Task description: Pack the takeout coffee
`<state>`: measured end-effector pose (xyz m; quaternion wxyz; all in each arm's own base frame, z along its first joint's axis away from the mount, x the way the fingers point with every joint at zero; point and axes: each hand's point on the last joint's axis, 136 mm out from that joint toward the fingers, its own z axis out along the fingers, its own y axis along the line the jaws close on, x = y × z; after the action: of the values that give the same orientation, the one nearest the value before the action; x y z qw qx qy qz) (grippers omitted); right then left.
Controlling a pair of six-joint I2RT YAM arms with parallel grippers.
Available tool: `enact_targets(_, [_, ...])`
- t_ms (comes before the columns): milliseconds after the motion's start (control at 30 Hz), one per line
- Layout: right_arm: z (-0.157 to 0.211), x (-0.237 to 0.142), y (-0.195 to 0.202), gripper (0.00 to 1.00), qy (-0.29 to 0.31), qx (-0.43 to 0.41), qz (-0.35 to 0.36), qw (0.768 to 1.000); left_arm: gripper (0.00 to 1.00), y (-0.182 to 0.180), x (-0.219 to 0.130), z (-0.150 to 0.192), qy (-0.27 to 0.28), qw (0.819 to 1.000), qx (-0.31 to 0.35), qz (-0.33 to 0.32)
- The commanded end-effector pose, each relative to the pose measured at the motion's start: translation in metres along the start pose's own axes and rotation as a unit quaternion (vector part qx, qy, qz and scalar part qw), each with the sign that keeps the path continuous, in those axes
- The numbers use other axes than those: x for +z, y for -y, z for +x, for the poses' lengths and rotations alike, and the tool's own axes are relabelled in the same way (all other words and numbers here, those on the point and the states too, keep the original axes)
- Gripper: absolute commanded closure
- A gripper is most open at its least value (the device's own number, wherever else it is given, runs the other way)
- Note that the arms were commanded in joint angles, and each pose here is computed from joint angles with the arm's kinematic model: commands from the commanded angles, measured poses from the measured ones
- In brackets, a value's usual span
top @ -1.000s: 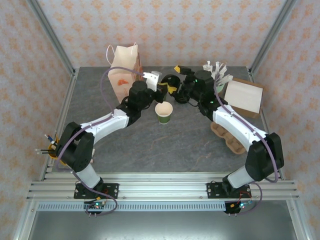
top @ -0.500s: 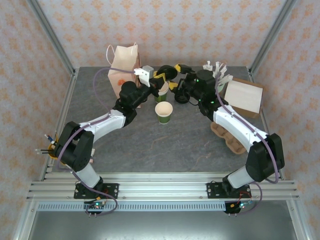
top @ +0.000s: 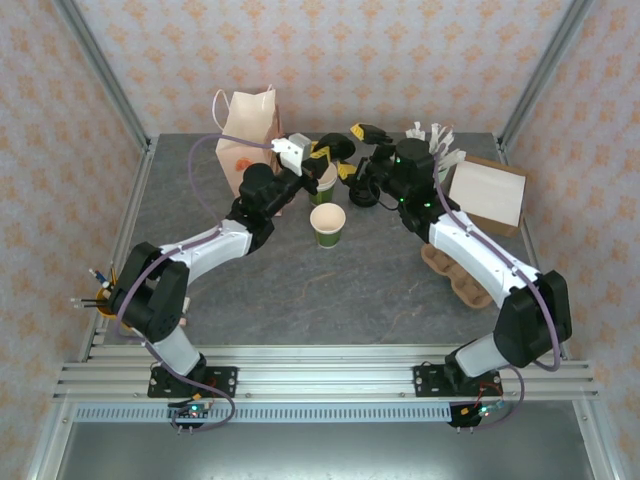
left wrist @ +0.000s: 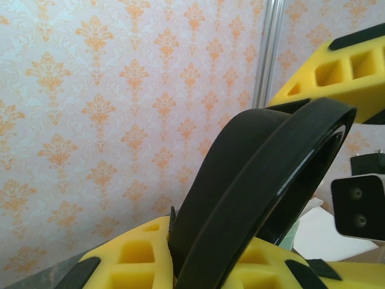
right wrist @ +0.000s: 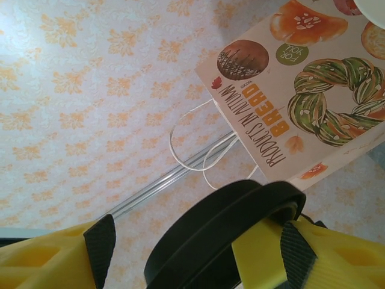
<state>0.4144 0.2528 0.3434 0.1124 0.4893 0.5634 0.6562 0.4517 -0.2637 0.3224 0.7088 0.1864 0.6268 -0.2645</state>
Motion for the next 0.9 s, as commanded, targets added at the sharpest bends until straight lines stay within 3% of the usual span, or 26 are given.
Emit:
enact_targets(0, [0.027,-0.013,-0.034,0.21,-0.035,0.028,-0.044,0.998,1.0,-0.01,0.004,-0.009,0.028,0.999,0.01,-0.017])
enact_targets(167, [0.019,-0.014,-0.03,0.23,-0.021,0.035,-0.047,0.998,1.0,0.002,0.003,-0.017,0.041,0.999,0.005,0.015])
enact_targets(367, [0.02,-0.005,-0.032,0.37,-0.031,0.035,-0.052,0.998,1.0,0.009,-0.002,-0.019,0.056,0.998,-0.005,0.033])
enact_targets(533, [0.013,-0.001,-0.027,0.6,-0.025,0.056,-0.059,0.996,1.0,0.01,-0.004,-0.018,0.061,0.997,-0.012,0.037])
enact_targets(867, [0.004,-0.004,-0.024,0.87,-0.011,0.066,-0.078,0.995,1.0,0.015,-0.004,-0.019,0.053,0.997,0.005,0.048])
